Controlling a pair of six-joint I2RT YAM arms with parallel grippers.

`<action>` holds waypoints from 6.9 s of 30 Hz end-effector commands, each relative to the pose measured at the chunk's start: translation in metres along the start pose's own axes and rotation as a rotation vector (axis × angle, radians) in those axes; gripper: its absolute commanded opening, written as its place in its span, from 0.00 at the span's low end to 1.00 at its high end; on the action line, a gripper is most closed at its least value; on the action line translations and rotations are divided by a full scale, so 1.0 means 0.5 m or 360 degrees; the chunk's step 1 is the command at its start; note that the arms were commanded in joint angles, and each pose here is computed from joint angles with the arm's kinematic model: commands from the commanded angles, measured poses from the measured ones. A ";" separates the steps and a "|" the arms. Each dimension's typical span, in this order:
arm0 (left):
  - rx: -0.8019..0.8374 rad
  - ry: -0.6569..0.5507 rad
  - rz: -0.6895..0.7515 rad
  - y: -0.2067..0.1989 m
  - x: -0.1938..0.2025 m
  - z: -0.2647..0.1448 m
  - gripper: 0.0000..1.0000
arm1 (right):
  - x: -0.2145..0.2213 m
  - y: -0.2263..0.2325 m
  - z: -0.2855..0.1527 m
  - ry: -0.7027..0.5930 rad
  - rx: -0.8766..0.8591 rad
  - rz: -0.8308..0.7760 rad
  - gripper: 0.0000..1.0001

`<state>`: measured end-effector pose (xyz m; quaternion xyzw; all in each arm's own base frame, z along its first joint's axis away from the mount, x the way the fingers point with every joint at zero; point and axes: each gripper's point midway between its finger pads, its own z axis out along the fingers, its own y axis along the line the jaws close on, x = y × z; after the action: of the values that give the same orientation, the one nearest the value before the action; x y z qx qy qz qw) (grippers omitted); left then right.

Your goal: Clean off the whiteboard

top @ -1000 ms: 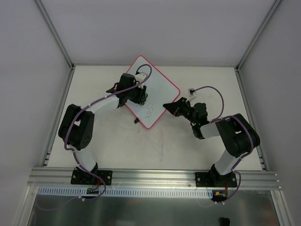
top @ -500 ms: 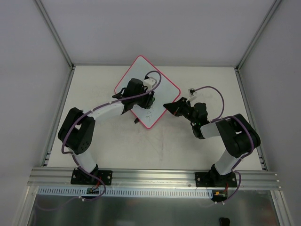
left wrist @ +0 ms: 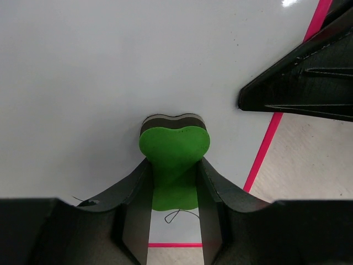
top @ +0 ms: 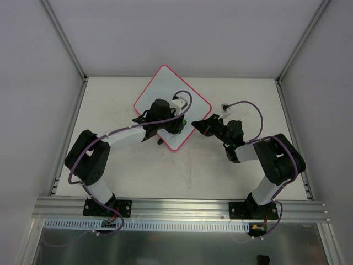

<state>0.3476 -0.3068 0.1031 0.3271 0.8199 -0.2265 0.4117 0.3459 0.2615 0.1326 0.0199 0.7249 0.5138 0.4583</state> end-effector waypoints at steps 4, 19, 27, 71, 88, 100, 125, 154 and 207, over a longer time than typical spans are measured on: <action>0.0169 0.0322 -0.0287 0.008 0.148 0.025 0.00 | -0.081 0.206 -0.012 -0.0233 -0.0598 -0.0381 0.00; -0.0075 0.0109 -0.0806 0.275 0.082 -0.019 0.00 | -0.082 0.208 -0.013 -0.0230 -0.0606 -0.0384 0.00; -0.0133 -0.0020 -0.1036 0.393 0.037 -0.018 0.00 | -0.078 0.206 -0.011 -0.0219 -0.0606 -0.0378 0.00; -0.0179 0.0125 -0.1141 0.336 0.071 -0.083 0.00 | -0.072 0.204 -0.022 -0.0223 -0.0595 -0.0402 0.00; -0.0216 0.0019 -0.1127 0.289 0.111 -0.031 0.00 | -0.079 0.214 -0.031 -0.0242 -0.0607 -0.0405 0.00; -0.0448 -0.0073 -0.1083 0.363 0.103 -0.053 0.00 | -0.079 0.213 -0.034 -0.0241 -0.0603 -0.0400 0.00; -0.0203 -0.0233 -0.0969 0.255 0.081 -0.025 0.00 | -0.076 0.213 -0.031 -0.0227 -0.0612 -0.0391 0.00; 0.0118 0.0078 -0.0653 -0.017 0.148 0.011 0.00 | -0.078 0.215 -0.026 -0.0226 -0.0617 -0.0383 0.00; -0.0071 0.0147 -0.0663 0.030 0.122 -0.009 0.00 | -0.081 0.221 -0.026 -0.0228 -0.0629 -0.0377 0.00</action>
<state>0.2952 -0.2744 0.0485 0.1566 0.8960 -0.2944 0.2931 0.3415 0.2596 0.1459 -0.0223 0.7131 0.4999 0.4911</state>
